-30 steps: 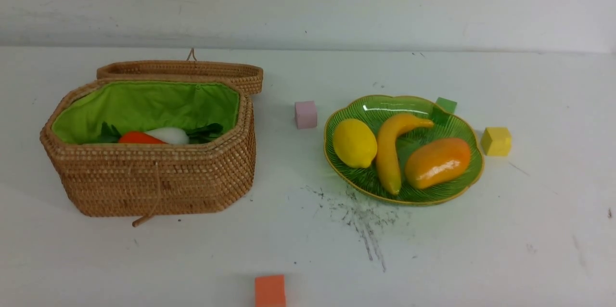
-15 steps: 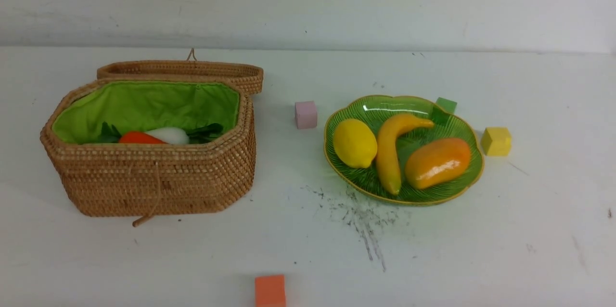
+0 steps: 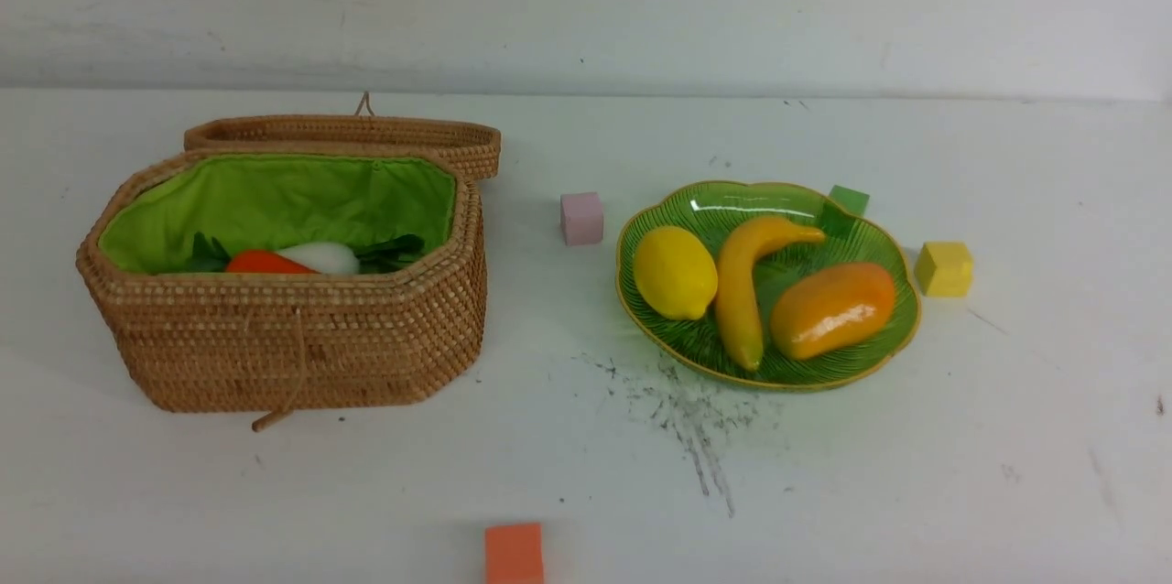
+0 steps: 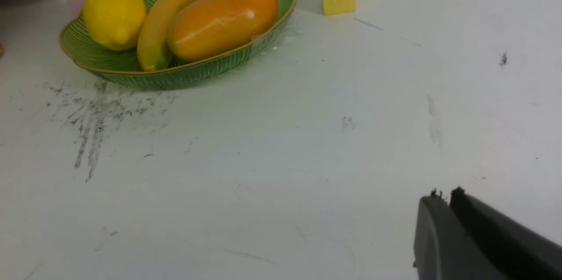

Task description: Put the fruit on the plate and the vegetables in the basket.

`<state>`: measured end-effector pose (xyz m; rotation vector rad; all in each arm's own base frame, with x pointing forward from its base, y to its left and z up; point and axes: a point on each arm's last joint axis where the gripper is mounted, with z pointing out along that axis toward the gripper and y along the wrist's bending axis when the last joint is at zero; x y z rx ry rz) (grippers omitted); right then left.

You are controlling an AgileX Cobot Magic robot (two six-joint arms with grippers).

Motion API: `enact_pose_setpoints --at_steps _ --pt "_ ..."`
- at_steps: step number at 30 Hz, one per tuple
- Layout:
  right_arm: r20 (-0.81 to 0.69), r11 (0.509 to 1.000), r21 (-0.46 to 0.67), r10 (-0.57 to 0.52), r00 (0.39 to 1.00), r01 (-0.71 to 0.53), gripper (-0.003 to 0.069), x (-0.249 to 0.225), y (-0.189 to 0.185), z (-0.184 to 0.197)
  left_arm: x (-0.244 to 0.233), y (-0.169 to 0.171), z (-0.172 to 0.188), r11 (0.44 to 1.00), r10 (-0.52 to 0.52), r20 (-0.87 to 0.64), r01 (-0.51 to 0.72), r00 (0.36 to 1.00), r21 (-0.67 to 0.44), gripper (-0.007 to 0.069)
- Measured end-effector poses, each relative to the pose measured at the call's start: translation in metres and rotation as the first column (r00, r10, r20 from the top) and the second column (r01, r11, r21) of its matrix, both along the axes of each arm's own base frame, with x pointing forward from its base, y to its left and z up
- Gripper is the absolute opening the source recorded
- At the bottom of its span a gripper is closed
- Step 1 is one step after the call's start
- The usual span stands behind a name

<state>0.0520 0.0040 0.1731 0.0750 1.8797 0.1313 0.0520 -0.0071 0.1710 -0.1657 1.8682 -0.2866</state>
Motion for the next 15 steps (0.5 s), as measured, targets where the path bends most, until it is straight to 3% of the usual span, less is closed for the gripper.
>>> enact_pose_setpoints --at_steps 15 --pt "0.000 1.000 0.000 0.000 1.000 0.000 0.0057 0.0000 0.0000 0.0000 0.0000 0.0000 0.0000 1.000 0.000 0.000 0.000 1.000 -0.001 -0.0013"
